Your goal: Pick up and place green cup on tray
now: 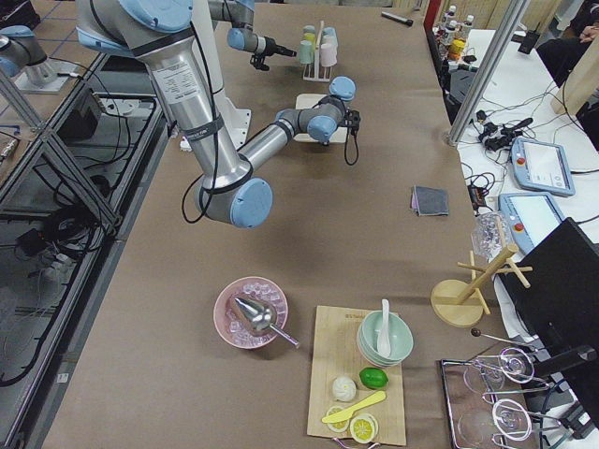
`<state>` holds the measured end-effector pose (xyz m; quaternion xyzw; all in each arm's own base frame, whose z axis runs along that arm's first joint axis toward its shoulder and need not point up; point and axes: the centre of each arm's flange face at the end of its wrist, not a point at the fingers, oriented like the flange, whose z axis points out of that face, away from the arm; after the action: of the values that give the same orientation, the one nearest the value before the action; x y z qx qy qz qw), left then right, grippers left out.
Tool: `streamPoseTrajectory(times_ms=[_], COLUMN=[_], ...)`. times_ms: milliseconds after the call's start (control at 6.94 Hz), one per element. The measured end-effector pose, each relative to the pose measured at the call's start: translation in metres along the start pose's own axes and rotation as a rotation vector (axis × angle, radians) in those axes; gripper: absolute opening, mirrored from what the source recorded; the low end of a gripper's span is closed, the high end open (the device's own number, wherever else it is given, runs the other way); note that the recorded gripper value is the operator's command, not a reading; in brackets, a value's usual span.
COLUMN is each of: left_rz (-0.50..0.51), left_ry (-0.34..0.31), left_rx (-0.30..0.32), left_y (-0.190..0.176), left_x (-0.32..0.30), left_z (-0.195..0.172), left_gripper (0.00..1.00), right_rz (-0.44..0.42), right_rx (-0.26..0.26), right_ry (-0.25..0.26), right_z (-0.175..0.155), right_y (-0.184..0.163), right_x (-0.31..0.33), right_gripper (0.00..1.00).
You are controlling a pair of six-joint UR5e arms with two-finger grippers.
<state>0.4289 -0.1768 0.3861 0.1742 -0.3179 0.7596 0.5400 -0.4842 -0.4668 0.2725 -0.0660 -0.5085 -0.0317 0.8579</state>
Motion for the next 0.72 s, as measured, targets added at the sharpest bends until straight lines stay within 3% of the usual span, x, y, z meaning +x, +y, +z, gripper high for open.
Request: streamPoseTrajectory(times_ms=[433,721], left_rz=[0.056,0.071], left_ry=[-0.035,-0.041], left_rx=[-0.086,-0.108], left_y=[-0.002,-0.001], left_x=[-0.006,-0.004], left_z=[0.03,0.039], left_gripper=[0.95,0.95], right_rz=[-0.024,-0.028], right_rx=[-0.004,-0.012], right_ry=[0.019,0.029], right_z=[0.041,0.054], right_y=[0.02,0.025], right_x=[-0.042,-0.042], right_gripper=[0.0,0.0])
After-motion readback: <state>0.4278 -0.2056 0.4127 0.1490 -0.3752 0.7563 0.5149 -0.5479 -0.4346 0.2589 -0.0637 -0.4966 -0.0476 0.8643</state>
